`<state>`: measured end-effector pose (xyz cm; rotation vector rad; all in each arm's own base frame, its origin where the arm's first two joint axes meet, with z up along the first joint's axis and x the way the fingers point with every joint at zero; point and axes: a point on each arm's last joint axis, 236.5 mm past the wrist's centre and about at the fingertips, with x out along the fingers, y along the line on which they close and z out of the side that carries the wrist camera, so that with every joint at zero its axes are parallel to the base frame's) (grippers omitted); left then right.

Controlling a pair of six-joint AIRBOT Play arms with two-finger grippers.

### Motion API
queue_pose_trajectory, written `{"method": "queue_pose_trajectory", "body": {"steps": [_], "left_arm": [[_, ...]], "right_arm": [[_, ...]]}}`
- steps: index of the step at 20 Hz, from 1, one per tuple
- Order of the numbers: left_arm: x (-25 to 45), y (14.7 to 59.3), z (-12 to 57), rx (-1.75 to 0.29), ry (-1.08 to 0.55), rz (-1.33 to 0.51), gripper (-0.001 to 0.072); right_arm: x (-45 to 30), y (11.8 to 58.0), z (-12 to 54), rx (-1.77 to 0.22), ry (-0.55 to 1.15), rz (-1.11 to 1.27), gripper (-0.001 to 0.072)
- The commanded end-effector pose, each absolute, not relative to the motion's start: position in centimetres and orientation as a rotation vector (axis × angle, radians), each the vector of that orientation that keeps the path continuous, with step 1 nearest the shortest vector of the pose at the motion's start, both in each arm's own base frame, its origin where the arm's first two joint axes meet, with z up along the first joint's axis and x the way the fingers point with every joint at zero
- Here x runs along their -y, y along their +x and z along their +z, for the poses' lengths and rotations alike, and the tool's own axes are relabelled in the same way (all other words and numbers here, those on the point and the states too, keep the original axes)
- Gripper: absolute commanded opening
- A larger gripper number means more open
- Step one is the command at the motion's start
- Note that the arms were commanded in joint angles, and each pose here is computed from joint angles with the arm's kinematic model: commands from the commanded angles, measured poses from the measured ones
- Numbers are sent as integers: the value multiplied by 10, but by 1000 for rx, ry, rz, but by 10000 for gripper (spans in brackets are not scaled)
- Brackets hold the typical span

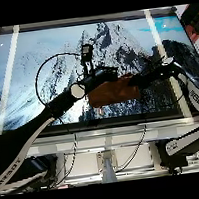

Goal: Fold the clothes and pants, and hang the long-sleeved shirts on hangers.

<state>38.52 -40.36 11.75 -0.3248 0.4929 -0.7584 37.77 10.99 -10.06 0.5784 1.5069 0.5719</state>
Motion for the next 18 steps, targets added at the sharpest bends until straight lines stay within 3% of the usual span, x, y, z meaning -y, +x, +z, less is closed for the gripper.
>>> {"method": "queue_pose_trajectory", "body": {"steps": [1, 4, 5, 6, 7, 8, 10, 13, 18], "left_arm": [[403, 385, 117, -492, -321, -758, 368], [403, 385, 117, -491, -320, -758, 368], [403, 386, 117, -491, -320, -757, 368], [402, 387, 117, -490, -321, -755, 368], [402, 387, 119, -487, -321, -756, 368], [400, 386, 123, -468, -290, -763, 368], [396, 384, 136, -388, -151, -789, 368], [382, 384, 168, -259, 14, -801, 368], [320, 396, 217, -224, -6, -738, 364]], "right_arm": [[-146, 367, -95, -1547, 684, 680, 679], [-172, 376, -104, -1498, 589, 686, 672], [-181, 379, -108, -1479, 556, 687, 556], [-187, 383, -110, -1459, 532, 679, 369], [-193, 386, -110, -1442, 511, 678, 252], [-196, 390, -108, -1429, 495, 684, 209], [-196, 404, -96, -1389, 472, 693, 30], [-173, 438, -67, -1289, 445, 671, 13], [-63, 486, 13, -1044, 461, 489, 13]]}}
